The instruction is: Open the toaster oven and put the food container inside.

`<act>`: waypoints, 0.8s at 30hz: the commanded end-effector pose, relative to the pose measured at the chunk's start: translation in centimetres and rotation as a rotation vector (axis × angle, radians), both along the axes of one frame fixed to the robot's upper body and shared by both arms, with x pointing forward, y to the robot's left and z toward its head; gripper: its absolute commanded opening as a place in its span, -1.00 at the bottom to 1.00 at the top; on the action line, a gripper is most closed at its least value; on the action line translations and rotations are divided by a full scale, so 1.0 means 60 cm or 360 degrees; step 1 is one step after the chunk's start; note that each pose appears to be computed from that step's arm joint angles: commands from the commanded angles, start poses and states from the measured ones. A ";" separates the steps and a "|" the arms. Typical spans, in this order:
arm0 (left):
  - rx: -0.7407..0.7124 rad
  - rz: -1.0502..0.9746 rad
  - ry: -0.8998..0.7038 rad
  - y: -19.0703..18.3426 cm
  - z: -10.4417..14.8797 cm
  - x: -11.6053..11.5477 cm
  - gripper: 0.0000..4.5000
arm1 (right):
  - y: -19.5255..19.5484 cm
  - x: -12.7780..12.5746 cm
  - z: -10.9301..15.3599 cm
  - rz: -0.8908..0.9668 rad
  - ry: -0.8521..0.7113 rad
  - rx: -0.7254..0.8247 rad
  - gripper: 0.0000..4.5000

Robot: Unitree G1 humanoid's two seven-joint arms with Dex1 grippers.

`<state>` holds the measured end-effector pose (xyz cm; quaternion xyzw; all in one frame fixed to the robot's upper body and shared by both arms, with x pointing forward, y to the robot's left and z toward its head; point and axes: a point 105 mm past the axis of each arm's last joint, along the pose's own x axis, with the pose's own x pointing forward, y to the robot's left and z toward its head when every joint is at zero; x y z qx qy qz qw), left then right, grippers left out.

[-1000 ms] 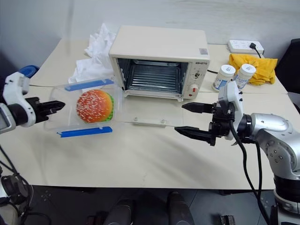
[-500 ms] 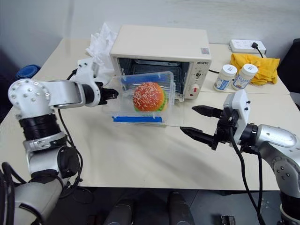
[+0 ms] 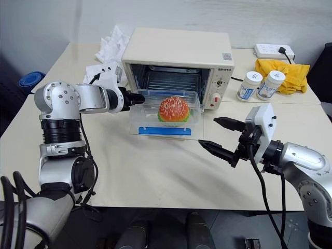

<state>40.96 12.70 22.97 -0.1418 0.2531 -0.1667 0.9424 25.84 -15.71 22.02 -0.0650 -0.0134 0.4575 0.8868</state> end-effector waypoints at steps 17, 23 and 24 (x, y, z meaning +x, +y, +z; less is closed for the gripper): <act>0.0223 -0.1438 -0.0591 0.020 0.010 -0.225 -0.53 | 0.057 -0.005 -0.009 0.0253 0.0124 0.0137 -0.31; 0.0505 -0.1474 -0.0581 0.001 -0.062 -0.196 -1.00 | 0.102 0.011 -0.039 0.0297 0.0135 0.0102 -0.99; 0.0513 -0.1412 -0.0580 -0.003 -0.067 -0.181 -1.00 | 0.107 0.017 -0.044 0.0289 0.0132 0.0082 -0.99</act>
